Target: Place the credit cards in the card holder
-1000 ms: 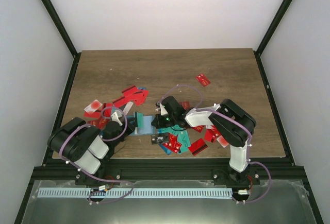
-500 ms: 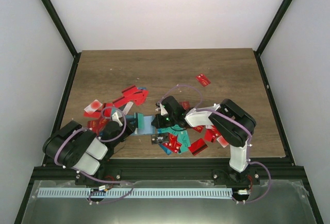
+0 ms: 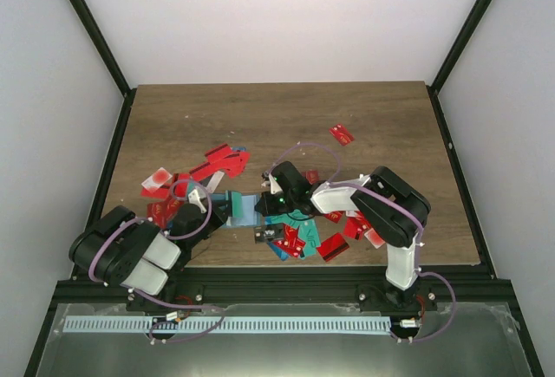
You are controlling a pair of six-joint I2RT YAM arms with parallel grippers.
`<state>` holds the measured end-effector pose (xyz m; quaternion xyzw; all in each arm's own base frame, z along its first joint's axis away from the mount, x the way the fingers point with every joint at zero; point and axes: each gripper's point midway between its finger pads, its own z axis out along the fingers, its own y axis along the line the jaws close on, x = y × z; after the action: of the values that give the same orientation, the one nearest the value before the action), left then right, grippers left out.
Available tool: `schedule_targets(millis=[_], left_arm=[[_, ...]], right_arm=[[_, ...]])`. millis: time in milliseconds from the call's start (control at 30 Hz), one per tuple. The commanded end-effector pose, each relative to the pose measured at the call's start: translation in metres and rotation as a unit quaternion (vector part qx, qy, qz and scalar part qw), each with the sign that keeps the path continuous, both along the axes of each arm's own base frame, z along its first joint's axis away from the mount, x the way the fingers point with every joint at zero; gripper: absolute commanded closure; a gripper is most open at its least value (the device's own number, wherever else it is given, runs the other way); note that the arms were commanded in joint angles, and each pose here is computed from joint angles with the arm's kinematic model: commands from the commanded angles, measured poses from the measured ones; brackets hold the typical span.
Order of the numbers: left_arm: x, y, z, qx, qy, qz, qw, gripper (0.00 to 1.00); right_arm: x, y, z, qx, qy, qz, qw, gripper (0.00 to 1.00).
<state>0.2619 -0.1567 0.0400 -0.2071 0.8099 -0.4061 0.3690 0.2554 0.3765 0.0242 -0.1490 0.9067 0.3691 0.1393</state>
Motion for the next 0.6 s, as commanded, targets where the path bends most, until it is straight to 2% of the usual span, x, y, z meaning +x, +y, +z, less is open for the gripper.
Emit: schedule_targets(millis=[0, 567], left_arm=[[-0.058, 0.017, -0.049, 0.035, 0.086, -0.034, 0.995, 0.96], [-0.082, 0.027, -0.068, 0.040, 0.144, -0.030, 0.988, 0.96]], right_arm=[[-0.022, -0.037, -0.061, -0.107, 0.062, -0.019, 0.992, 0.99], [-0.022, -0.036, -0.060, -0.107, 0.063, -0.020, 0.992, 0.99]])
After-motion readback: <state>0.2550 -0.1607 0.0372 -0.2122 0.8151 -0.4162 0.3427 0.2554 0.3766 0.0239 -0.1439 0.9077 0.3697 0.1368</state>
